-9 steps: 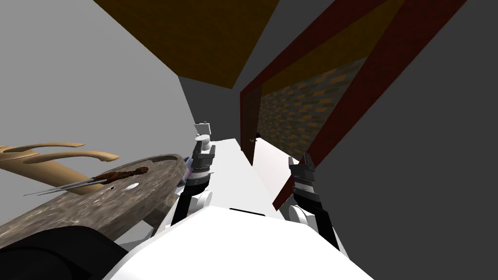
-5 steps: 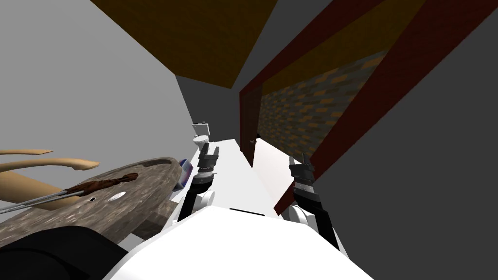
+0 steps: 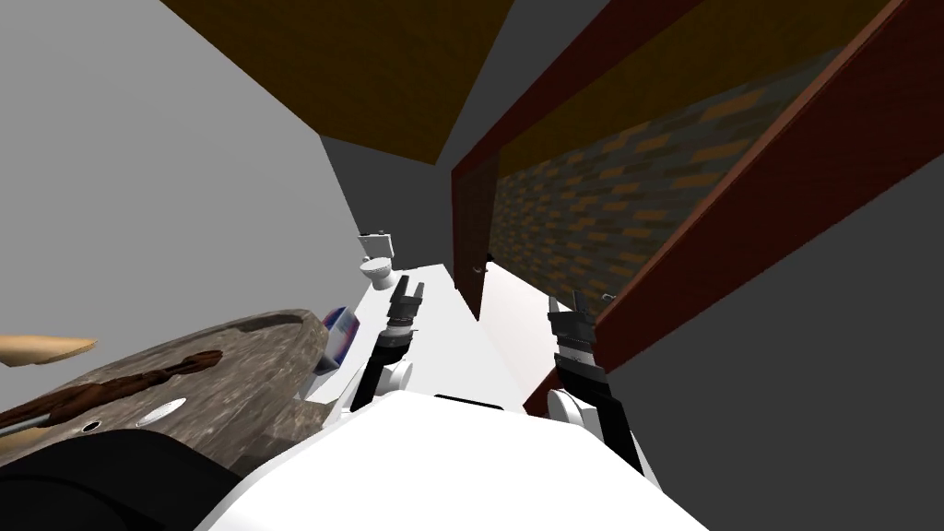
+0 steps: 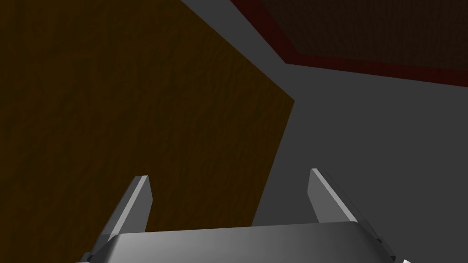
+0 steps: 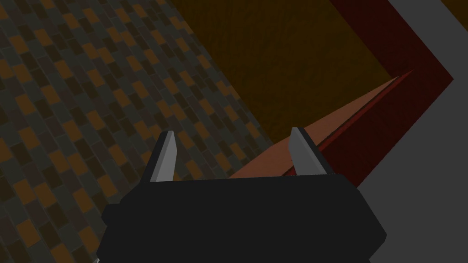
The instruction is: Push the door open
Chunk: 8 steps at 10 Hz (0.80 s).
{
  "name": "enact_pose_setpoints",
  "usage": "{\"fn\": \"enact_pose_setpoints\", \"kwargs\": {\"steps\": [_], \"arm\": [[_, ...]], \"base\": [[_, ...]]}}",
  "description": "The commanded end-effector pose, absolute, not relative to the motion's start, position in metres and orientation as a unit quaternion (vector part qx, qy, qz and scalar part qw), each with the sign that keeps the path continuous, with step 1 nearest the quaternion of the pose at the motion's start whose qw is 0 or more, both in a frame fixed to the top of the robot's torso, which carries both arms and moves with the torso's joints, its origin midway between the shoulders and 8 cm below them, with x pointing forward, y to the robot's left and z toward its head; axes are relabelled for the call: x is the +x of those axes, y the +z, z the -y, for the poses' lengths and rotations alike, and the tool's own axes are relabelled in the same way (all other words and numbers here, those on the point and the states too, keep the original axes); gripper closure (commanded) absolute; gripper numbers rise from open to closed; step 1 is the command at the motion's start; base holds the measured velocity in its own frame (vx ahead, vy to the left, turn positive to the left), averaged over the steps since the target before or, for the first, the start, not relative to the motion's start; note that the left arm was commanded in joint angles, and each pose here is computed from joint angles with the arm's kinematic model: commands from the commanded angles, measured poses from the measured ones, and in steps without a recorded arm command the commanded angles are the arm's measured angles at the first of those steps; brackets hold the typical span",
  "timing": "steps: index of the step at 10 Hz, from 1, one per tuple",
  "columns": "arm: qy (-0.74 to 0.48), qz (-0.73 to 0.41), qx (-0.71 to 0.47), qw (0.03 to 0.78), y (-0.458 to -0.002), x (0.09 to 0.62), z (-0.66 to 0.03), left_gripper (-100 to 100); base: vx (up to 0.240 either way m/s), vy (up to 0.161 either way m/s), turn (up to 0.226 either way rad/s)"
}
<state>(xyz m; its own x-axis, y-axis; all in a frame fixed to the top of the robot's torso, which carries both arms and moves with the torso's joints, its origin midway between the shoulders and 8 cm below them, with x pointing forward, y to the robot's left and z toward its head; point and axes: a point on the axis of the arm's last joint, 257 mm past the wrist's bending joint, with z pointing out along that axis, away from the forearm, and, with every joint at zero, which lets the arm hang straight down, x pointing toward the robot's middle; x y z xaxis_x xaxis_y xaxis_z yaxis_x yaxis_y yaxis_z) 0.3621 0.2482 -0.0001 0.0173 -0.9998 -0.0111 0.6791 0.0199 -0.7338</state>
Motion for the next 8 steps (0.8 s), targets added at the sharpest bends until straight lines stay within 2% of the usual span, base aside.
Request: {"fn": "enact_pose_setpoints", "kwargs": {"steps": [1, 8], "arm": [[-0.645, -0.292, -0.284, 0.647, -0.011, 0.369, -0.241, -100], [-0.658, -0.327, -0.293, 0.612, -0.050, 0.392, -0.214, -100]], "base": [[0.142, 0.040, -0.028], [0.111, 0.045, -0.024]]}}
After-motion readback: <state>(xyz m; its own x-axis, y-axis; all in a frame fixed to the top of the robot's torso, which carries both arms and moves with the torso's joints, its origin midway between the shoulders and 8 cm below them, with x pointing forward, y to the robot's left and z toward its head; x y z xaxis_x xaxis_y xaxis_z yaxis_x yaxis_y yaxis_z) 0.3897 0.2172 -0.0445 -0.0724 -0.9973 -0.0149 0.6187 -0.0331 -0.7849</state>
